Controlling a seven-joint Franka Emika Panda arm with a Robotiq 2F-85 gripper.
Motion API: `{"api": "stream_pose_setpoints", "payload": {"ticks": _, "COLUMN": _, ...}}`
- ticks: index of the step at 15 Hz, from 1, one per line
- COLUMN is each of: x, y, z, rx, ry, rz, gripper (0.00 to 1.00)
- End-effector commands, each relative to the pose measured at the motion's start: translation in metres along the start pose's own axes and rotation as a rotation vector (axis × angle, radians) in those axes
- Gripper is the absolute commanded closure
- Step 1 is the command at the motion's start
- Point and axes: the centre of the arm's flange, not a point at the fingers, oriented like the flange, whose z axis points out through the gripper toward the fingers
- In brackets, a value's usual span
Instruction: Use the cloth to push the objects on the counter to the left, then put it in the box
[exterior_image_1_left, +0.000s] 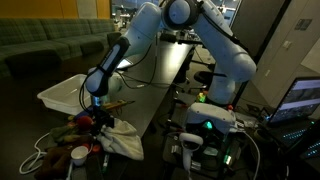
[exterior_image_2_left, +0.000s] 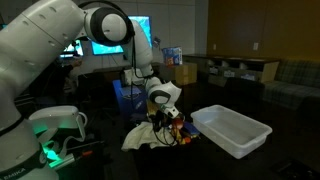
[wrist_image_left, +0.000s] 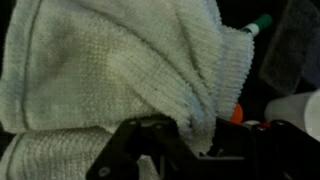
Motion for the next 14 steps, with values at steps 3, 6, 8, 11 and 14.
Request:
{"api": "stream_pose_setpoints", "payload": {"ticks": 3, "x": 0.024, "y": -0.016, "z": -0.044, "rx": 0.126, "ry": 0.199, "rz": 0.087, "gripper": 0.92}}
{"api": "stream_pose_setpoints", "payload": {"ticks": 6, "x": 0.030, "y": -0.017, "z": -0.061, "rx": 0.157, "ry": 0.265, "rz": 0.102, "gripper": 0.91}}
{"api": "stream_pose_setpoints", "payload": {"ticks": 8, "x": 0.024, "y": -0.013, "z": -0.074, "rx": 0.172, "ry": 0.251, "rz": 0.074, "gripper": 0.92}}
{"api": "stream_pose_setpoints", "payload": {"ticks": 11, "x": 0.007, "y": 0.001, "z": -0.092, "rx": 0.198, "ry": 0.225, "rz": 0.010, "gripper": 0.92}}
{"api": "stream_pose_setpoints", "payload": {"ticks": 14, "x": -0.017, "y": 0.028, "z": -0.110, "rx": 0.232, "ry": 0.159, "rz": -0.113, "gripper": 0.92}}
